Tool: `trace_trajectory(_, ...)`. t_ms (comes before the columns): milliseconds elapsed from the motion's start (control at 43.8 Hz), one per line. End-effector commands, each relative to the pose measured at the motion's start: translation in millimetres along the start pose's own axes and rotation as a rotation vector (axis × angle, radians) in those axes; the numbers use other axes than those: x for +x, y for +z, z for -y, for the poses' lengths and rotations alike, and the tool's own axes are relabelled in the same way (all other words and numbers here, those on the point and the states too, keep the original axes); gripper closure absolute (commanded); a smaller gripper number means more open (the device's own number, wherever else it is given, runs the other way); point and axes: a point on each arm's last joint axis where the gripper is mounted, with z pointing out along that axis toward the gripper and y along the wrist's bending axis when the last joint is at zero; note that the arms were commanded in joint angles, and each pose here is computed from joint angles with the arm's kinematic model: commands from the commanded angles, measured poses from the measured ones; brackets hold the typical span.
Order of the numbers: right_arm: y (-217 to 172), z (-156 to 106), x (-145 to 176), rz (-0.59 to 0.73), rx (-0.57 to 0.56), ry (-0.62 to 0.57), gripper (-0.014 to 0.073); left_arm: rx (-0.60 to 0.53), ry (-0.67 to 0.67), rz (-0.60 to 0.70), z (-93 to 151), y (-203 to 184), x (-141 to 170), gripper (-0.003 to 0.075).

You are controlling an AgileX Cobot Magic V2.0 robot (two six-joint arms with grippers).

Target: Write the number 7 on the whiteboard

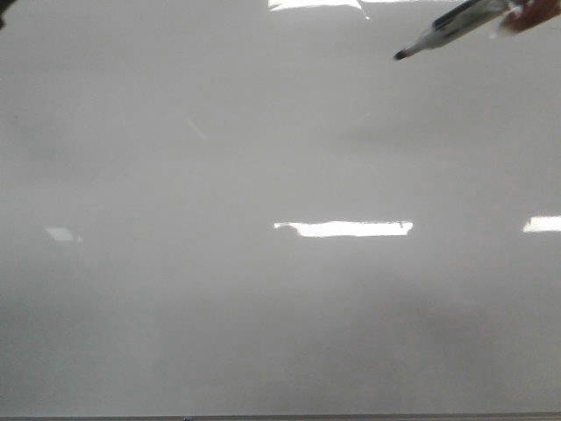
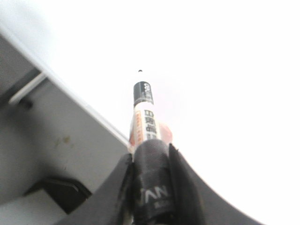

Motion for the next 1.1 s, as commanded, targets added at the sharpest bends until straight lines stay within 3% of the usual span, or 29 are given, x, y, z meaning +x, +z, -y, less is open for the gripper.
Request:
trace_trajectory(0,-17,10,1,0.110,0.093,0.121,0.0662,-0.077,-0.056,0.096,-5,-17,4,0.0345)
trace_trajectory(183,4,17,11,0.224,0.118,0.207,0.0662,-0.108,-0.084,0.102,-6,-21,14,0.0345)
trace_trajectory(434,35,26,-10,0.317,0.101,0.224,0.0662,-0.112,-0.086,0.110,-7,-19,13,0.0345)
trace_trajectory(1074,103,49,-50,0.283,0.123,0.233,0.0662,-0.107,-0.099,0.135,-7,-19,11,0.0356)
